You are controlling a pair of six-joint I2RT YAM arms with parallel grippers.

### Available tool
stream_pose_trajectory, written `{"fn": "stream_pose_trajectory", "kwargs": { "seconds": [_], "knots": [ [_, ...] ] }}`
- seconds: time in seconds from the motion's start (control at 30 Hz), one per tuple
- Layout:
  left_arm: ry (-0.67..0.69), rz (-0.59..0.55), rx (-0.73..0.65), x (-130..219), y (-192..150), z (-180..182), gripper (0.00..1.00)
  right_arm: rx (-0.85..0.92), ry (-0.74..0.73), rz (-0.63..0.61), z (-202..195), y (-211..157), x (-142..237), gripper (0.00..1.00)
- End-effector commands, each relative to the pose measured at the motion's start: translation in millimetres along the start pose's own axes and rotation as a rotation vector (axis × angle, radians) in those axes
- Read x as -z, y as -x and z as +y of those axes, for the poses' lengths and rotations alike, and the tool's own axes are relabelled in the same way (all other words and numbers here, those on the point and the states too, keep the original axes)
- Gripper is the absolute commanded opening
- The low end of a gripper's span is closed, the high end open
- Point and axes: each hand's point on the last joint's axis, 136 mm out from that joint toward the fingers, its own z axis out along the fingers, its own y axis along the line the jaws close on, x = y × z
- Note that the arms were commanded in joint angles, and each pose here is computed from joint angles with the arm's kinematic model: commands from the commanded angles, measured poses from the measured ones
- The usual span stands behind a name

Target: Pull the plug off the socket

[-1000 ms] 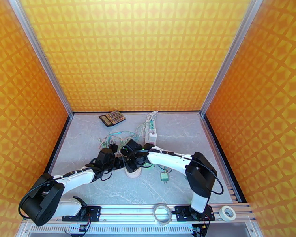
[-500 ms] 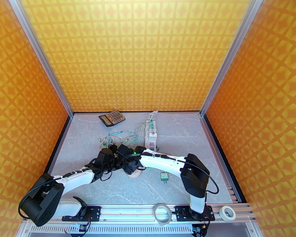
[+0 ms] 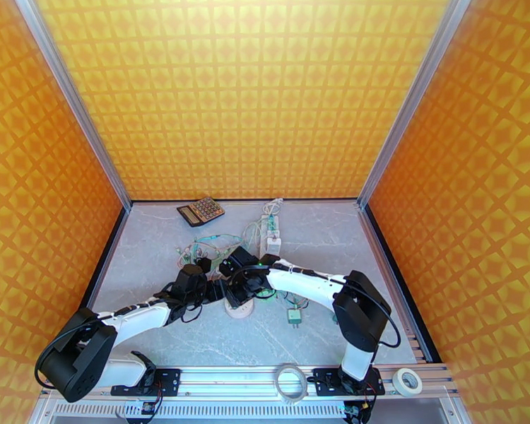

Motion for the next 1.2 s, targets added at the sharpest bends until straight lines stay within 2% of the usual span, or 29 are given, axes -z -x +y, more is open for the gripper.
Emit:
{"fn": "stream_pose_trajectory", "kwargs": {
  "seconds": [0.0,0.1,0.23,0.57,0.8,0.87,1.0,1.17],
  "knots": [
    [0.434,0.439,0.078,24,-132,117,0.50,0.236,0.105,-0.197,80,53,14,0.16],
    [0.436,0.442,0.080,24,-132,117,0.51,0.342,0.063,-0.173,101,43,7,0.16],
    [0.437,0.442,0.080,24,-133,117,0.50,0.338,0.066,-0.175,103,40,2,0.15],
    [0.436,0.447,0.074,24,-134,117,0.50,-0.015,0.253,-0.265,34,67,27,0.15],
    [0.439,0.445,0.071,25,-134,117,0.50,-0.073,0.286,-0.284,26,74,27,0.14],
    [0.439,0.446,0.069,25,-134,117,0.50,-0.016,0.230,-0.272,32,72,26,0.14],
    [0.440,0.447,0.069,24,-134,117,0.50,0.202,0.104,-0.213,68,61,22,0.16],
    [0.442,0.450,0.070,23,-134,117,0.50,0.364,0.057,-0.179,101,48,13,0.16]
  ]
}}
